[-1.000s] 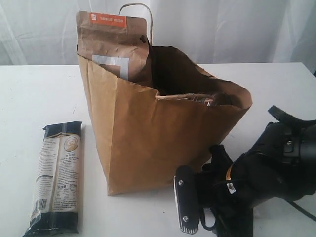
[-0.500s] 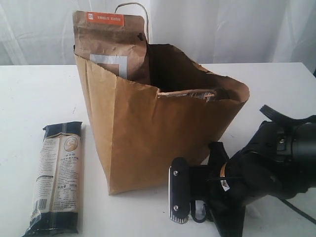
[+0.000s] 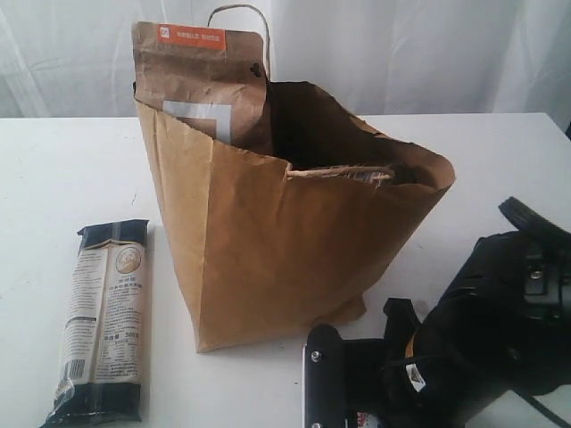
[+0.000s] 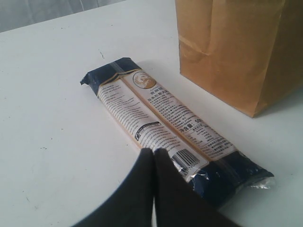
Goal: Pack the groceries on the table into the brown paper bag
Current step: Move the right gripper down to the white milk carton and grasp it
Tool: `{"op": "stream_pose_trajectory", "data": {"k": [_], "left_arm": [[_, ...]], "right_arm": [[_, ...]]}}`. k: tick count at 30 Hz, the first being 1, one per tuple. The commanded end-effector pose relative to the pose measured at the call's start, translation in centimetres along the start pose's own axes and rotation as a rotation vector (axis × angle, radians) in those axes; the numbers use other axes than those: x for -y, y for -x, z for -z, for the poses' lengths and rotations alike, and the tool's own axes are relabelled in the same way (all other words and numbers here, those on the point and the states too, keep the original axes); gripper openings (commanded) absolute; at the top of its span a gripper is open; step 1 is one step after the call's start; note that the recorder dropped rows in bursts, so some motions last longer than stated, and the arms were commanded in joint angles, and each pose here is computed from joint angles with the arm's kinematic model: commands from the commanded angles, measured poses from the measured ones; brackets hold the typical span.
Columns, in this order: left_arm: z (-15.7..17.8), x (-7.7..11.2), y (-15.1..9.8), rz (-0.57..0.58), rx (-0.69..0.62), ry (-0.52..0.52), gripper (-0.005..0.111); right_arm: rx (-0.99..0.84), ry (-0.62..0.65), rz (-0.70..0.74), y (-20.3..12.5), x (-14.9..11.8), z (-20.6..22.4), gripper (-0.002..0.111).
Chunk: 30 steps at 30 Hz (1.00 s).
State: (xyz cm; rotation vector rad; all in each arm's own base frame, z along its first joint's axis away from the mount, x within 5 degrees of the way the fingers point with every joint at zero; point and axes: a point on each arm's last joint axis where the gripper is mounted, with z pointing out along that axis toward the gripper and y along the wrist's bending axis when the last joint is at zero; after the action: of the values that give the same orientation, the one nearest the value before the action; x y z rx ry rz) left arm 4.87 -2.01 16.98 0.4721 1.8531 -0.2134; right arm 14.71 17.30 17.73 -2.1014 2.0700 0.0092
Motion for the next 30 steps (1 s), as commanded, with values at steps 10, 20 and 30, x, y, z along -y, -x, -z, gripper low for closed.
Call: {"op": "stream_pose_trajectory", "data": {"k": [10, 20, 30], "left_arm": [[0.0, 0.0, -0.1, 0.008, 0.003, 0.003, 0.000], [0.0, 0.0, -0.1, 0.008, 0.003, 0.003, 0.000], [0.0, 0.0, -0.1, 0.008, 0.003, 0.003, 0.000]], "right_arm": [[0.011, -0.093, -0.005, -0.4, 0.3, 1.8, 0.073], [0.032, -0.124, 0.019, 0.5, 1.1, 0.0, 0.073], [-0.023, -0.054, 0.004, 1.0, 1.3, -3.8, 0.070]]}}
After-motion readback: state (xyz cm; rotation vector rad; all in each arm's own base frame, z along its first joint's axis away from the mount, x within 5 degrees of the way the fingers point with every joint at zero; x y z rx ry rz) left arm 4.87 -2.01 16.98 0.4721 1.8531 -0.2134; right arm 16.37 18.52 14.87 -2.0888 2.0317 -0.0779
